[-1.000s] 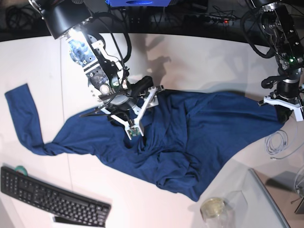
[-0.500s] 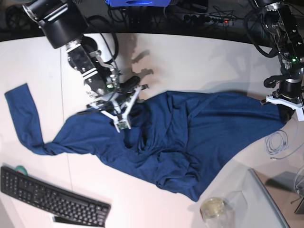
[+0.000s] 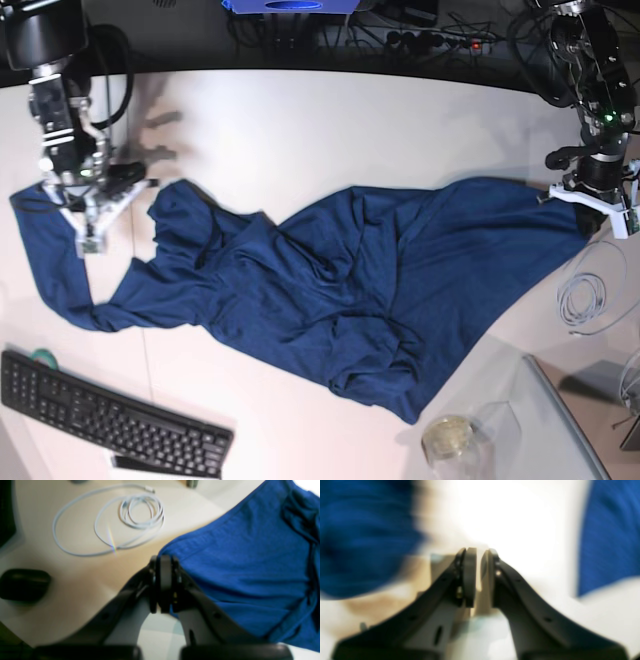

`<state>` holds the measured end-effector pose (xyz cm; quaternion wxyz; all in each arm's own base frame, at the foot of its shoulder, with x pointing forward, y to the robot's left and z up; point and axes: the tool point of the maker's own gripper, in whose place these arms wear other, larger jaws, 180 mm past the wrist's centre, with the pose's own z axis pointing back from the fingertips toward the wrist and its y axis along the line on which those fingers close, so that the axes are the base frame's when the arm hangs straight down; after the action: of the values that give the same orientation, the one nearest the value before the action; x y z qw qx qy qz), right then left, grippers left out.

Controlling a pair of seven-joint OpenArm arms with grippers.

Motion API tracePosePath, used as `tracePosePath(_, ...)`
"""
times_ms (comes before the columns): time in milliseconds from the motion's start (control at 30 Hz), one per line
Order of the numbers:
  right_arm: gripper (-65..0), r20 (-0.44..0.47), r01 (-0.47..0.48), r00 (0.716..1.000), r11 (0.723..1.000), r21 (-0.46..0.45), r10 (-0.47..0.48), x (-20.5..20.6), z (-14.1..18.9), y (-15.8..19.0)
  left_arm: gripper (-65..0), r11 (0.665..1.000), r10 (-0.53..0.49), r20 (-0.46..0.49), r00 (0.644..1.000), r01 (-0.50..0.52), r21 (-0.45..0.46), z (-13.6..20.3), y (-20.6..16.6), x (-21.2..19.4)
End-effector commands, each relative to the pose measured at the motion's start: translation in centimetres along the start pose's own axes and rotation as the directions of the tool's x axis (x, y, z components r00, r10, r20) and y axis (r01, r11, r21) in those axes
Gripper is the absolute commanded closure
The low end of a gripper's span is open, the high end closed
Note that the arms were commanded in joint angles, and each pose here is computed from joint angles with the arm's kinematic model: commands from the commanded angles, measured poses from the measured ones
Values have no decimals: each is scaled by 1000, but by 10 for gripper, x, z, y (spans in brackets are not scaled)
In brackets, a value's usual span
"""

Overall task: Layout the t-shirt on the table in an organized manner, then fold the t-shirt properly
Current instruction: 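Release the fabric and move the right gripper back to the shirt edge, then grasp the shirt edge with the right gripper near the sleeve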

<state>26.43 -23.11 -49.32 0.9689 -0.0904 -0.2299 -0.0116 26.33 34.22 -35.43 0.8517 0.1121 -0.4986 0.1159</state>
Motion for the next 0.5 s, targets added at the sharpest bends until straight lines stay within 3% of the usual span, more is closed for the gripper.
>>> tracePosePath(0,-174,32,23,999,999,-37,-22,14,4,-20,0,1000,-15,62,998,15,-3,0,1,21)
tracePosePath(100,-279,81,61,995,998,-29,-58,28,24,-31,0,1000,-17,57,998,17,-8,0,-1,19)
tracePosePath(167,-321,183,-18,983,997,76,4,41,54,1,0,1000,-16,58,998,17,-7,0,0,19)
tracePosePath(233,-341,285,-94,958,979,179,39,55,82,43,0,1000,-14,64,998,15,-7,-1,-1,21)
tracePosePath(333,-344,364,-189,928,944,269,82,74,101,91,0,1000,-13,65,998,14,-7,-2,-1,22)
tracePosePath(467,-342,428,-363,883,861,357,194,88,113,164,0,1000,-15,59,998,15,-5,-2,1,20)
